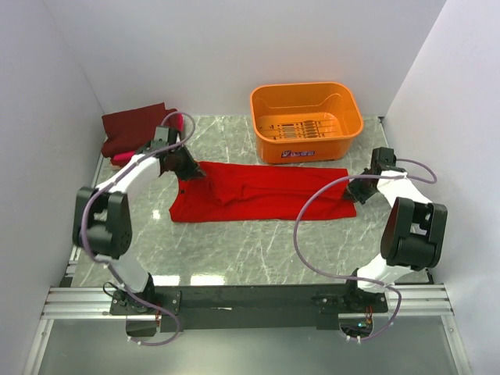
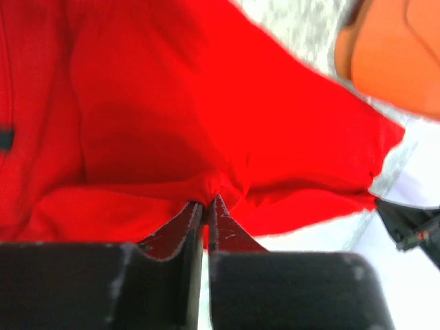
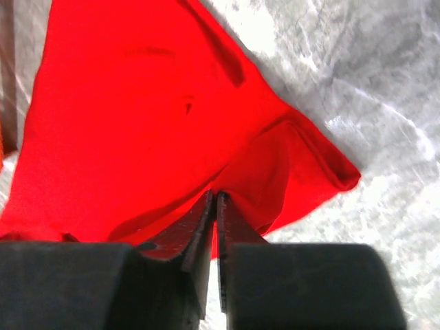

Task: Fold and stack the t-shirts
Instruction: Fold the tshirt

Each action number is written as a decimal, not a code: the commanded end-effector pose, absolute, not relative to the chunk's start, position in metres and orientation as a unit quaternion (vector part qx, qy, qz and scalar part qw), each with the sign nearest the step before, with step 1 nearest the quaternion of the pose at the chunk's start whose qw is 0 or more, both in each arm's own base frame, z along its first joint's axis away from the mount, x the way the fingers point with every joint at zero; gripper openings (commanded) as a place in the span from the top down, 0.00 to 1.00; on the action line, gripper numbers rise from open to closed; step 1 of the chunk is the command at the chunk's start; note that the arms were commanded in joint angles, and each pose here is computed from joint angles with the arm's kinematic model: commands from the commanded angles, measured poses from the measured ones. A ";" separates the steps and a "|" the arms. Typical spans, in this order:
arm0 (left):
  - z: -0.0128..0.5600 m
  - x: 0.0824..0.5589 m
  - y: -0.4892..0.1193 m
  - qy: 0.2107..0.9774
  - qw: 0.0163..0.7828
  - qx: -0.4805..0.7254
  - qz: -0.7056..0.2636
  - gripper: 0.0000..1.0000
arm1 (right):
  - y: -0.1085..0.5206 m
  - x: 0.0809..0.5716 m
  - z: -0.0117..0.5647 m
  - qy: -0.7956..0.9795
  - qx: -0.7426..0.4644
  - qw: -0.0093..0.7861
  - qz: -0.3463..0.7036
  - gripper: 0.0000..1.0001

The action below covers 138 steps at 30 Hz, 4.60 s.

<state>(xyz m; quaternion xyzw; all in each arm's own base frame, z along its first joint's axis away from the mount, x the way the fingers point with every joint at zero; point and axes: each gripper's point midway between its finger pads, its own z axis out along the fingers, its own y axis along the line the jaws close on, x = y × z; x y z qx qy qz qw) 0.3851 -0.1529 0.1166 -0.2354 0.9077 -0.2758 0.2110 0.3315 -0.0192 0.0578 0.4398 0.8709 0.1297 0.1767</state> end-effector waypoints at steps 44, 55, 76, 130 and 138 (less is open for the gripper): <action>0.080 0.421 -0.252 0.931 0.256 -0.145 -0.217 0.01 | -0.037 0.306 0.192 0.766 0.342 0.541 0.061 0.10; 0.102 0.375 -0.205 0.943 0.270 -0.122 -0.150 0.01 | 0.004 0.315 0.161 0.825 0.272 0.485 0.102 0.10; 0.024 0.357 -0.146 0.940 0.199 -0.229 -0.158 0.01 | 0.040 0.301 0.029 0.940 0.256 0.224 0.029 0.10; 0.071 0.352 -0.186 0.941 0.274 -0.195 -0.028 0.99 | 0.047 0.255 0.089 0.924 0.204 0.313 0.086 0.12; 0.079 0.373 -0.224 0.948 0.294 -0.083 -0.092 0.99 | 0.043 0.254 0.090 0.923 0.209 0.314 0.075 0.12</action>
